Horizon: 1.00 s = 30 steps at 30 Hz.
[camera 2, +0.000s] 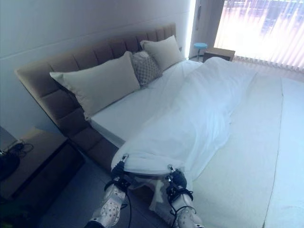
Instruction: Make the bed
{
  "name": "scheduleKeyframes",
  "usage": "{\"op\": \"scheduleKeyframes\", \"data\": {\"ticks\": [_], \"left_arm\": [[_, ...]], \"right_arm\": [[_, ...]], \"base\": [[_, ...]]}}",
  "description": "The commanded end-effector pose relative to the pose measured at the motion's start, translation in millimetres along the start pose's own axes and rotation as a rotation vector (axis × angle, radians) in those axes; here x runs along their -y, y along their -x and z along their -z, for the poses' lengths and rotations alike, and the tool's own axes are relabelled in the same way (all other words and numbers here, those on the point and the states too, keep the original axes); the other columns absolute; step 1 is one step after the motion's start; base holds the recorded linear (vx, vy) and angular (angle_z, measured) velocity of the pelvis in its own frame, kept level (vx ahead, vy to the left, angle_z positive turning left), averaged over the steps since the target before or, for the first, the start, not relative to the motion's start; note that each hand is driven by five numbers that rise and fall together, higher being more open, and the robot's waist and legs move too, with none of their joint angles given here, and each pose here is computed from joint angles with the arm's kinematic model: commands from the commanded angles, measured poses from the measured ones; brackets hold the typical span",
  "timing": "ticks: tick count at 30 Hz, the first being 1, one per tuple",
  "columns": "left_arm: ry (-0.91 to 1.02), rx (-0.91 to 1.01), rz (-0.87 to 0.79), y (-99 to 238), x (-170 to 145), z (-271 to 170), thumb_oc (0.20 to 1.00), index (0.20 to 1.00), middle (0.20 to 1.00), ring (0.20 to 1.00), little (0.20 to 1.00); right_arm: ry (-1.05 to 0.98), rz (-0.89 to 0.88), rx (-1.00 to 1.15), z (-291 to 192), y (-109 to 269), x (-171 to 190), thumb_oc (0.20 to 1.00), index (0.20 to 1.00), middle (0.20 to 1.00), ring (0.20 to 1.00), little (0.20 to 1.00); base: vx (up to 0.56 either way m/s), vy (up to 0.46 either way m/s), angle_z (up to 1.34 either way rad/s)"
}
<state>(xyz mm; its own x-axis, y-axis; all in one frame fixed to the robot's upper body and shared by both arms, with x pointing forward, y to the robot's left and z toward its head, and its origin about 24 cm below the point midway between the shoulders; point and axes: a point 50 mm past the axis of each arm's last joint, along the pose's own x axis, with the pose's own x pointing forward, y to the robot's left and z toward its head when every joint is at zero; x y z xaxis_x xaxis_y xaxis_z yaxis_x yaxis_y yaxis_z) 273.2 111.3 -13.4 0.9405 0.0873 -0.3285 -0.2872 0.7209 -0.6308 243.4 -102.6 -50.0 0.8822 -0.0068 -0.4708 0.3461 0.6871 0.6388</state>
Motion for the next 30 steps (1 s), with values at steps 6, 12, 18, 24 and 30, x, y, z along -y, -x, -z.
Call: {"op": "scheduleKeyframes", "data": {"ticks": [6,12,18,24,30], "left_arm": [[0.035,0.313,-0.029,-6,-15,-76,0.200,0.200,0.200,0.200,0.200],[-0.034,0.349,-0.033,-8,-19,-88,0.200,0.200,0.200,0.200,0.200],[-0.020,0.352,-0.107,-2,-41,-87,0.200,0.200,0.200,0.200,0.200],[-0.002,0.259,-0.193,4,-61,-62,0.200,0.200,0.200,0.200,0.200],[-0.019,0.211,-0.260,16,-79,-46,0.200,0.200,0.200,0.200,0.200]], "right_arm": [[0.014,0.108,0.176,-52,-1,36,0.200,0.200,0.200,0.200,0.200],[0.057,0.077,0.139,-40,-1,28,0.200,0.200,0.200,0.200,0.200],[0.100,0.044,0.073,-22,-2,25,0.200,0.200,0.200,0.200,0.200],[0.122,0.096,0.009,-3,6,42,0.200,0.200,0.200,0.200,0.200],[0.148,0.154,-0.023,4,15,61,0.200,0.200,0.200,0.200,0.200]], "base": [[0.25,0.521,-0.22],[0.10,0.560,-0.60],[0.06,0.474,-0.50],[0.02,0.107,-0.17],[0.06,-0.004,0.29]]}}
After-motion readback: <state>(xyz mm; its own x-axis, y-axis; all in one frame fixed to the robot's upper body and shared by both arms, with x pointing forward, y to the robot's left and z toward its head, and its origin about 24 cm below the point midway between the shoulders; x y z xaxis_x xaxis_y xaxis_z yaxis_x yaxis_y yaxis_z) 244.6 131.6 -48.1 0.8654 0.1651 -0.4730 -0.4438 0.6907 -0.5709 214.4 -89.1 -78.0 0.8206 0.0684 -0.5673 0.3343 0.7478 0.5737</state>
